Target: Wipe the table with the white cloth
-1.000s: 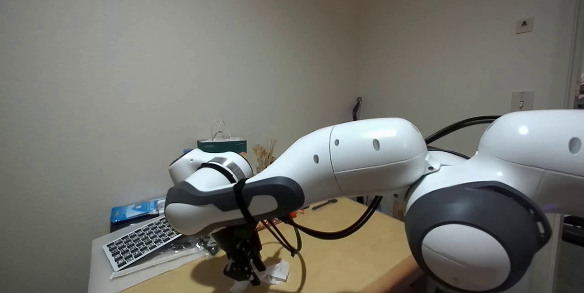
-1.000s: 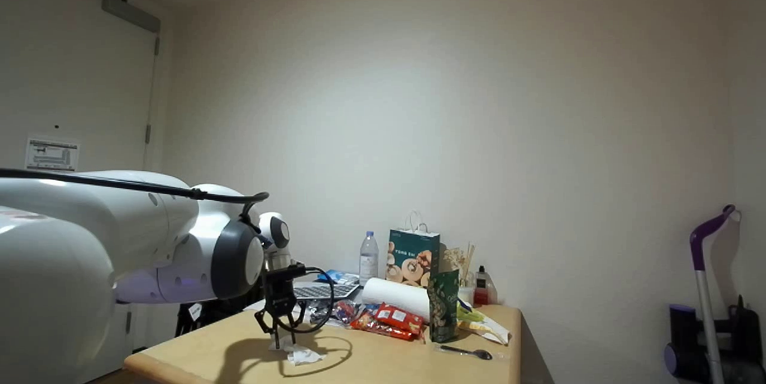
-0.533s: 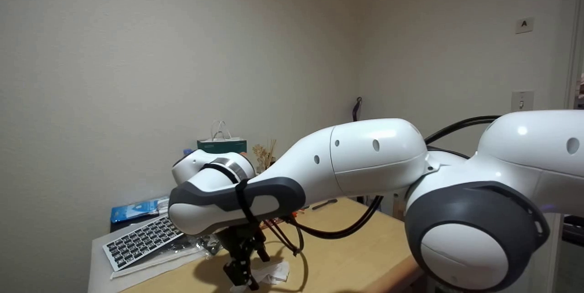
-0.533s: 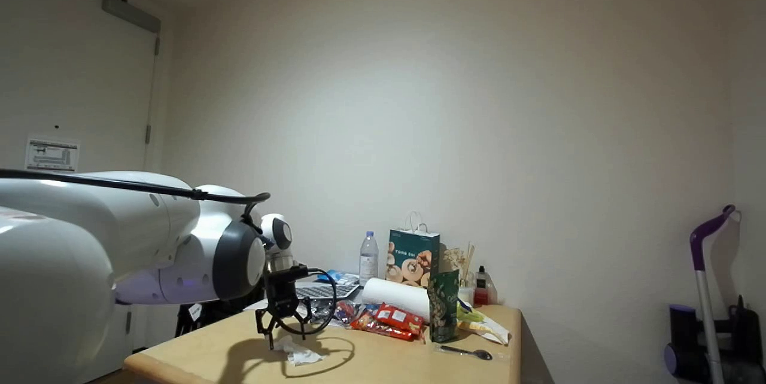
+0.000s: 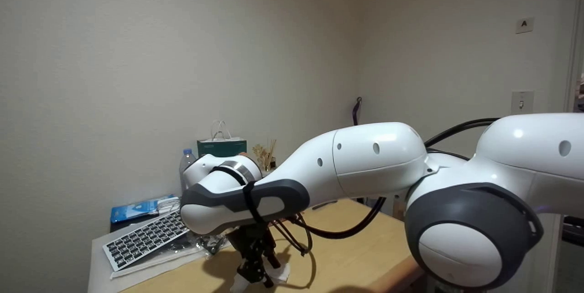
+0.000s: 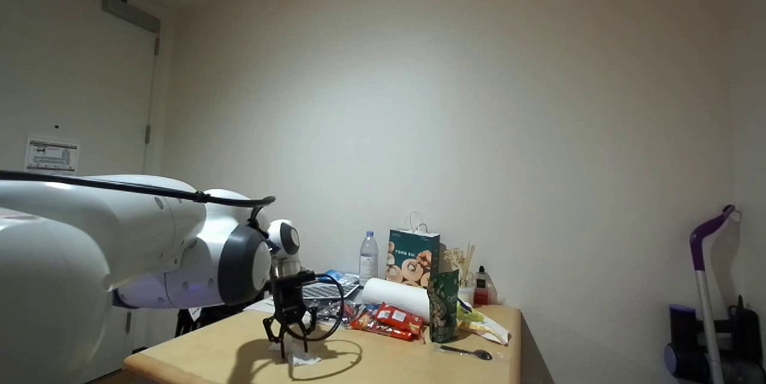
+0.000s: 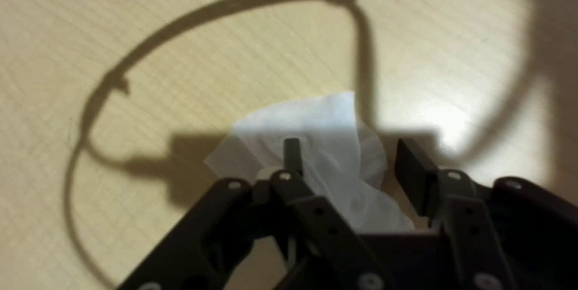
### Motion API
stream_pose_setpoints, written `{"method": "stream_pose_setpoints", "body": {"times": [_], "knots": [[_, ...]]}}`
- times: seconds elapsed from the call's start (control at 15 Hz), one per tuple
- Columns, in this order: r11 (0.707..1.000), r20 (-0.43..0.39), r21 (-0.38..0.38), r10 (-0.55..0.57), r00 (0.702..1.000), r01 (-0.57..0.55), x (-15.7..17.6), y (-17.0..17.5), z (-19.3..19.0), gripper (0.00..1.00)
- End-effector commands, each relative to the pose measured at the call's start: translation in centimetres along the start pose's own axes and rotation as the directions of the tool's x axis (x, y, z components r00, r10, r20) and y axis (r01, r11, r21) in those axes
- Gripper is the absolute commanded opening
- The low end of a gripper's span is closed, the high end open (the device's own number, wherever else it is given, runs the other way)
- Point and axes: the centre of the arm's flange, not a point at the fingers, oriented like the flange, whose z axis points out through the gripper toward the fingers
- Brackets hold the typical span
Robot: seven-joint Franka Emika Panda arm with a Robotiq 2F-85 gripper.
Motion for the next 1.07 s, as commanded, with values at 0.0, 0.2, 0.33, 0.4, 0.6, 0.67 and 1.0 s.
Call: {"method": "stream_pose_setpoints", "body": {"times": [0.0,0.2,0.33,0.4,0.6,0.67,1.0], "knots": [[0.999,0.034,0.037,-0.03,0.999,0.028,2.1,1.1,-0.5,0.27],[0.997,0.04,0.062,-0.041,0.998,0.039,1.5,1.2,-0.3,0.07],[0.997,0.045,0.076,-0.035,0.998,0.032,1.2,1.3,-0.2,0.04],[0.997,0.062,0.077,-0.014,0.998,0.009,1.1,1.4,0.0,0.02],[0.993,0.206,0.079,0.069,0.976,-0.087,-0.1,1.6,1.3,0.05],[0.991,0.257,0.075,0.086,0.963,-0.109,-1.0,1.7,2.1,0.06],[0.987,0.373,0.059,0.115,0.921,-0.147,-4.7,2.1,4.3,0.06]]}}
